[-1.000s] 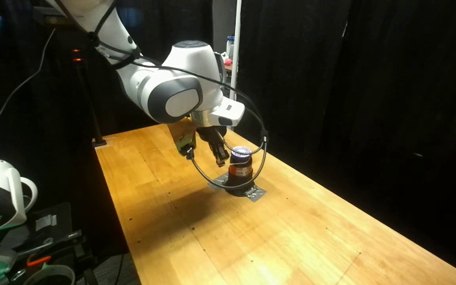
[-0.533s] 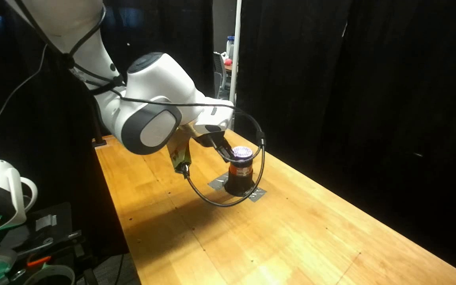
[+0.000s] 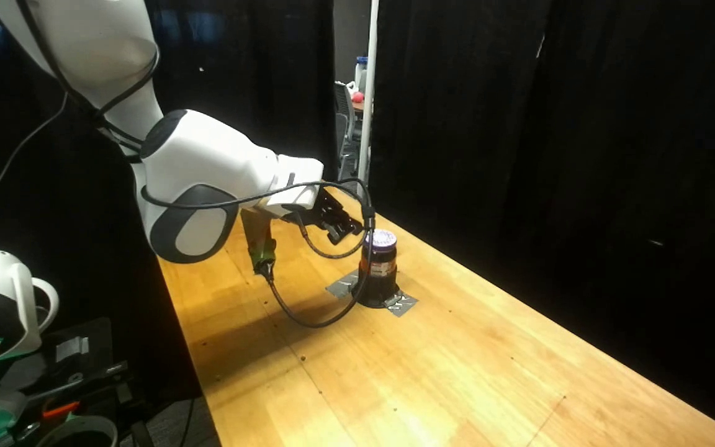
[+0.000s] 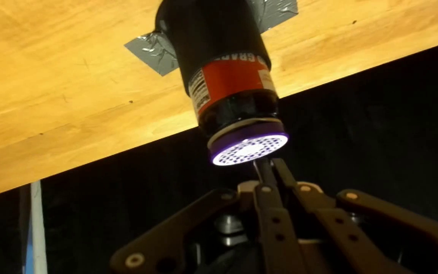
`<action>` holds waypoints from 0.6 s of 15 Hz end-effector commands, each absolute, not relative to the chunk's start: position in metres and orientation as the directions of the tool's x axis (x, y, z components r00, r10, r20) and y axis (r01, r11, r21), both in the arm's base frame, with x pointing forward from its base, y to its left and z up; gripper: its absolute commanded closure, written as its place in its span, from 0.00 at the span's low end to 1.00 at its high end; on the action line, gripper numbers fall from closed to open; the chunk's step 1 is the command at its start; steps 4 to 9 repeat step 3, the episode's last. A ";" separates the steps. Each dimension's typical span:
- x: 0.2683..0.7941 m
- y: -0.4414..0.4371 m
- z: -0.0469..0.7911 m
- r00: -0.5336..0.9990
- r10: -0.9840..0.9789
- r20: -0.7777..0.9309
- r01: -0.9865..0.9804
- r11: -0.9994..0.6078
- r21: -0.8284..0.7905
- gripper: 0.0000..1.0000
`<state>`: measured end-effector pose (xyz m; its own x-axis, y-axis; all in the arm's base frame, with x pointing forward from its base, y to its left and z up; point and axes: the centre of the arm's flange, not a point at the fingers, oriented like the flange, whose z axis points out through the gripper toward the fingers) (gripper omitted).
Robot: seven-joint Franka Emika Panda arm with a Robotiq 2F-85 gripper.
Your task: Put the elastic on the cup
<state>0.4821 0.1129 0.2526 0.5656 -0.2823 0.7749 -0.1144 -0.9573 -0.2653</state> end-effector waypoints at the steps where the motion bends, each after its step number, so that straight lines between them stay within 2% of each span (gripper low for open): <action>1: 0.472 0.120 0.259 0.622 -0.324 0.713 -0.086 -0.933 -0.349 0.67; 2: 0.472 0.123 0.261 0.671 -0.329 0.664 -0.070 -0.920 -0.385 0.64; 3: 0.472 0.128 0.263 0.715 -0.314 0.625 -0.058 -0.917 -0.394 0.55; 9: 0.472 0.128 0.263 0.715 -0.314 0.625 -0.058 -0.917 -0.394 0.55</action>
